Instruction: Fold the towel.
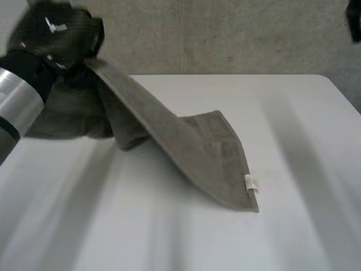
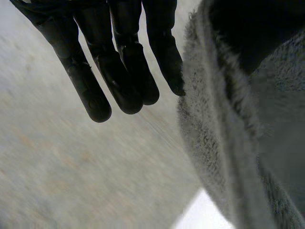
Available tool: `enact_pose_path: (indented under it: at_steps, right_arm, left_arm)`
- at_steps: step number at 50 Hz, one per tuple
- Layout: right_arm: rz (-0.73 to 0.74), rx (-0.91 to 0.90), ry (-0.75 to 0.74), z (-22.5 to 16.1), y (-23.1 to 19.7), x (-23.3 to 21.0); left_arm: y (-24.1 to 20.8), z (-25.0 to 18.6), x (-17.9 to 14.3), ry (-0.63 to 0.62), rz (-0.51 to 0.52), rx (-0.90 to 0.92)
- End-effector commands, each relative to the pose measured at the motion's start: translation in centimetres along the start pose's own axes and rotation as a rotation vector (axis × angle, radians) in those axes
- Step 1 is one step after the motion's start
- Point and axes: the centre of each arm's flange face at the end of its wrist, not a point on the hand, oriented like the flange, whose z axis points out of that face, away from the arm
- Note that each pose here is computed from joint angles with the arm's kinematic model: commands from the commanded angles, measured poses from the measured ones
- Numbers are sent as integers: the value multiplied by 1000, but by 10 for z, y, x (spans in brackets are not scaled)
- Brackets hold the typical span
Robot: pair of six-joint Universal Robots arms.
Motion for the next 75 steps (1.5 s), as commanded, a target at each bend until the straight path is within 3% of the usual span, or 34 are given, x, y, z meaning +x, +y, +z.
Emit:
enact_pose_path:
  at_steps: [1,5,14,19,25,32,34,42,51,66,73,75]
  right_arm:
    - [-45,-209,-255,25,49,-50]
    - [43,-231,-360,25,73,-100]
    - [286,-181,-336,10,112,-146]
    - [368,-109,-323,-10,110,-166]
    - [408,-146,-435,-39,117,-210]
    - [427,-206,-545,-53,126,-245]
    - [496,-221,-562,-52,125,-253]
    - [691,-242,-515,-44,122,-272]
    - [698,-141,-344,-23,127,-283]
    - [720,-164,-343,-5,145,-302]
    - [723,-161,-321,-7,139,-289]
    - [729,-130,-234,3,135,-250]
  left_arm:
    - [71,19,8,58,-69,-289]
    - [109,17,16,85,-93,-402]
    - [122,16,23,83,-93,-399]
    - [109,17,21,74,-85,-355]
    - [86,16,12,42,-88,-284]
    - [40,13,-5,-24,-202,-144]
    - [33,13,-6,-29,-216,-124]
    - [8,12,-3,-43,-226,-59]
    - [-1,6,9,-24,-231,-45]
    - [-5,5,13,-14,-235,-37]
    - [1,6,10,-33,-229,-55]
    - [9,6,10,-38,-226,-78]
